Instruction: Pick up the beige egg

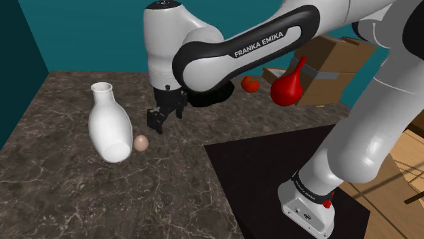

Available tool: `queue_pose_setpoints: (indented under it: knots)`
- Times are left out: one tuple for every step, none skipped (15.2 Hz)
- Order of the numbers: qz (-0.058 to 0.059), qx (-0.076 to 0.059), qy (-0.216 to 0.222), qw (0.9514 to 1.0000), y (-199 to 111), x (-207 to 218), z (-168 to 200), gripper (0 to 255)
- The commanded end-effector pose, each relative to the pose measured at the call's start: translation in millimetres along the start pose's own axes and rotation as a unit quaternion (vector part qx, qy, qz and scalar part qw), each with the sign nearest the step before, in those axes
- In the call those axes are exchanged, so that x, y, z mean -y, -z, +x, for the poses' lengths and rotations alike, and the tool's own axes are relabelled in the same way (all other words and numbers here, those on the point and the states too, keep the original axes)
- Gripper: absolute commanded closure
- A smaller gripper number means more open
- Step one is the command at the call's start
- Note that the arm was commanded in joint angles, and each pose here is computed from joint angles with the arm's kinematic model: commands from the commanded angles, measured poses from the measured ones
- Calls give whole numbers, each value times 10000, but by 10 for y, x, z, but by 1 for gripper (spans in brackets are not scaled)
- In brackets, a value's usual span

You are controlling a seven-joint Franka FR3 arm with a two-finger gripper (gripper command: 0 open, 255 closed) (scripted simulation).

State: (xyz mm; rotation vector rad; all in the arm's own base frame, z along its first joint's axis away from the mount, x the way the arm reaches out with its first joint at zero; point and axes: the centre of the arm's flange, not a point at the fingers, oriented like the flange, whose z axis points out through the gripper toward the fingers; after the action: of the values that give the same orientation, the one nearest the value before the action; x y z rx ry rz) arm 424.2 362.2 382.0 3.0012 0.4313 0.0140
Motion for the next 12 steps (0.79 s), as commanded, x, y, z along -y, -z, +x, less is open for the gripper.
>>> queue_pose_setpoints:
  knots:
    - [-31, -48, 66, 10000, -89, 220, 149, 0]
    - [-46, -68, 100, 9999, -139, 328, 207, 0]
    - [-61, -89, 135, 9999, -189, 437, 265, 0]
    - [-77, -109, 170, 9998, -239, 546, 322, 0]
    - [-92, -130, 204, 9997, -289, 655, 378, 0]
    - [-107, -150, 239, 9995, -339, 765, 434, 0]
    - [-109, -152, 242, 9995, -344, 775, 440, 0]
    - [-109, -152, 242, 9995, -396, 781, 440, 0]
    - [-109, -152, 242, 9995, -449, 787, 440, 0]
    - [-109, -152, 242, 9995, -501, 792, 441, 0]
    - [-109, -152, 242, 9995, -554, 798, 441, 0]
    - [-109, -152, 242, 9995, -606, 804, 441, 0]
